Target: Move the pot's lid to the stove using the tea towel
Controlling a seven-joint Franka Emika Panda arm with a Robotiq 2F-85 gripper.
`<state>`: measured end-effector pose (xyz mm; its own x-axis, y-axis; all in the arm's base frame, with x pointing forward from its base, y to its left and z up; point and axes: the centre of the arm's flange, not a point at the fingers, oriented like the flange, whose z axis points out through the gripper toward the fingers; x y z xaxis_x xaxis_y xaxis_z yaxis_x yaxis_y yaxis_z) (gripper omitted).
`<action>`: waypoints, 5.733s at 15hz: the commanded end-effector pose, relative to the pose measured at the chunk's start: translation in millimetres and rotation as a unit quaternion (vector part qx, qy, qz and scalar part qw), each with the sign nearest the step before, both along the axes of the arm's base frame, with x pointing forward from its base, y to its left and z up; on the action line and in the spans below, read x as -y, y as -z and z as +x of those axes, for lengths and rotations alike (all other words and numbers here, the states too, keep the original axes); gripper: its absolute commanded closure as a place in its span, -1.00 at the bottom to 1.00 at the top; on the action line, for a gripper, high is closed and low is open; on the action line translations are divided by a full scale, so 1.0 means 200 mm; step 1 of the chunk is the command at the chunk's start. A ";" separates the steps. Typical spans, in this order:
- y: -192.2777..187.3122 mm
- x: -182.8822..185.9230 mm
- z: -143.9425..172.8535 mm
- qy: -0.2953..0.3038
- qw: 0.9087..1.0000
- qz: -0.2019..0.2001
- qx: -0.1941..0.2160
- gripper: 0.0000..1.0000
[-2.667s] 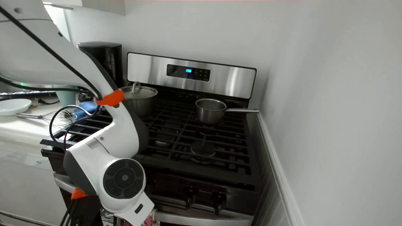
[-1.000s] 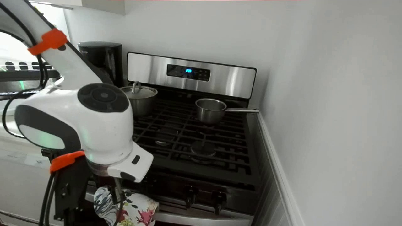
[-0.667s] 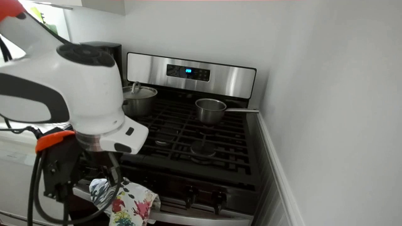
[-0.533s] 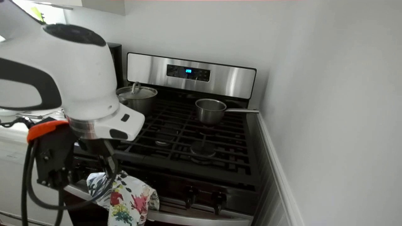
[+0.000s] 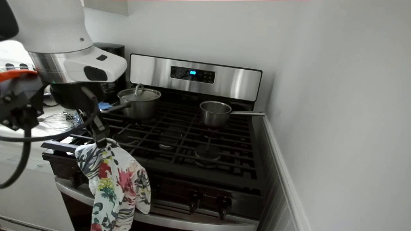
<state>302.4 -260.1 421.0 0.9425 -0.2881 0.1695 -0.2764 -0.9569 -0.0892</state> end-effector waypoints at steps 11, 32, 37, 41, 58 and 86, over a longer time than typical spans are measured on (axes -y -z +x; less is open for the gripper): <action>-0.69 -0.23 0.22 -0.166 0.978 -0.072 0.099 0.97; -0.99 -0.78 0.96 -0.471 0.851 -0.152 0.173 0.97; -1.00 -0.88 1.23 -0.585 0.776 -0.165 0.170 0.97; -0.93 -0.99 1.42 -0.659 0.716 -0.161 0.167 0.97; -0.41 -1.22 1.72 -0.647 0.715 -0.122 0.236 0.97; -0.27 -1.18 1.61 -0.493 0.865 -0.075 0.049 -1.00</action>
<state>621.6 -27.6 487.8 0.6732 0.7124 0.1982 0.7044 -0.6993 0.1213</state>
